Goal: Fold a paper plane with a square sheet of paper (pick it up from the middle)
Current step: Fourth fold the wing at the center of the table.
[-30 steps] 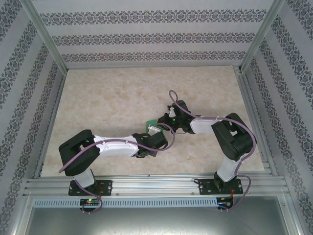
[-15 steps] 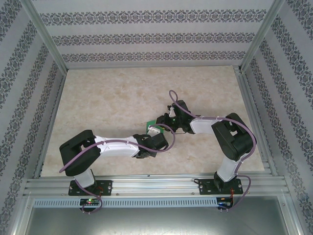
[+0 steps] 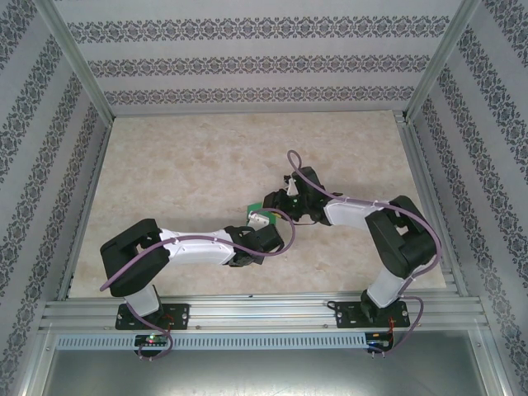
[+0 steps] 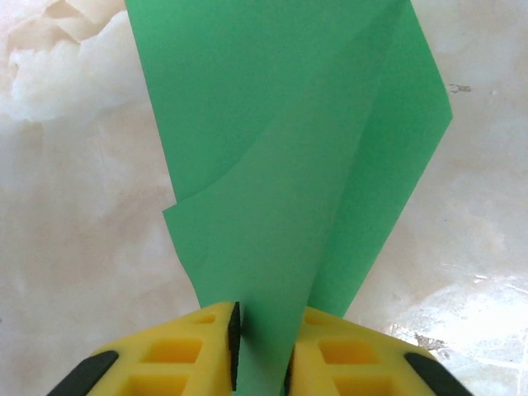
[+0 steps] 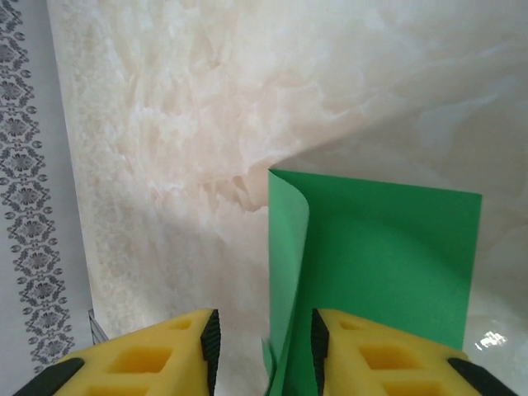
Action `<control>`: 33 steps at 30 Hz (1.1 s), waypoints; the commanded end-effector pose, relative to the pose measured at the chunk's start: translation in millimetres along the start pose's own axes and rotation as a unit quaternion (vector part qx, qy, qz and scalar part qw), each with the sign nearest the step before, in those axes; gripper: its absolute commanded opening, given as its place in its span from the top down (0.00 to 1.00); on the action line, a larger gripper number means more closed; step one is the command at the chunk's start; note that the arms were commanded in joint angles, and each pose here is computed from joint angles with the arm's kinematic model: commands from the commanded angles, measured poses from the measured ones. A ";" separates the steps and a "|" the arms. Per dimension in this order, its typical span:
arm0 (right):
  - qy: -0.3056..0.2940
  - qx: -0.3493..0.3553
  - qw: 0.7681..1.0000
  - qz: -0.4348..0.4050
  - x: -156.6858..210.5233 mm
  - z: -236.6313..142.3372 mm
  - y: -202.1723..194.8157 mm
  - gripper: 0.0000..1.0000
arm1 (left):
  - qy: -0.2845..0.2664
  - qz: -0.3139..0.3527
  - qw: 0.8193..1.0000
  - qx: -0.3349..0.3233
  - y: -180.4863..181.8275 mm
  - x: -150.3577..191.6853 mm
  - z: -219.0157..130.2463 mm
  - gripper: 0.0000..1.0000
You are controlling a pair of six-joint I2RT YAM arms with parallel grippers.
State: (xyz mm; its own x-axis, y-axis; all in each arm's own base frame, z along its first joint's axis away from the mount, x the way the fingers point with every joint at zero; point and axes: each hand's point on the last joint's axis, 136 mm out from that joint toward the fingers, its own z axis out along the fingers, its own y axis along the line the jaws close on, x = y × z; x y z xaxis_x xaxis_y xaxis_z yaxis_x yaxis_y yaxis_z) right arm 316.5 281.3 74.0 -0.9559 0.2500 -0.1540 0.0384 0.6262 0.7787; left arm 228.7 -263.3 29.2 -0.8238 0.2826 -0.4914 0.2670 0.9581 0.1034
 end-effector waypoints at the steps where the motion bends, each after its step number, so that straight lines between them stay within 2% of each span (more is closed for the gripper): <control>1: -0.023 0.018 0.999 -0.026 -7.3 -18.5 0.7 0.61 | -0.003 -0.002 1.000 -0.004 -1.0 -1.5 -3.2 0.78; 13: -0.054 0.053 0.996 -0.047 6.9 -58.9 -12.5 0.52 | -0.007 -0.064 0.992 0.105 -6.6 -11.4 -1.8 0.81; 18: -0.052 0.052 0.996 -0.046 16.4 -62.5 -17.1 0.50 | -0.007 -0.103 0.980 0.170 -6.6 -14.8 -0.7 0.82; 25: -0.029 0.047 0.996 -0.067 32.8 -49.2 -9.9 0.50 | -0.007 -0.146 0.954 0.262 -6.0 -20.9 -3.3 0.83; 28: -0.019 0.042 0.996 -0.075 37.8 -39.9 -4.4 0.56 | -0.003 -0.158 0.948 0.277 -2.4 -22.5 -3.1 0.84; 33: -0.002 0.028 0.996 -0.088 44.2 -22.4 9.9 0.72 | 0.007 -0.182 0.942 0.284 6.6 -19.1 2.5 0.84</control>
State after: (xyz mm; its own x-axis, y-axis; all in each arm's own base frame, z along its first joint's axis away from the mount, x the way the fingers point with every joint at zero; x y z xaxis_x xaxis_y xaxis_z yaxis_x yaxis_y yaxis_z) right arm 257.7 265.5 76.4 -0.9592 0.1485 -0.2406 -0.0609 0.7225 0.6887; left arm 243.5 -257.2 26.2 -0.9206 -0.0173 -0.3900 0.1867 0.8580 -0.4786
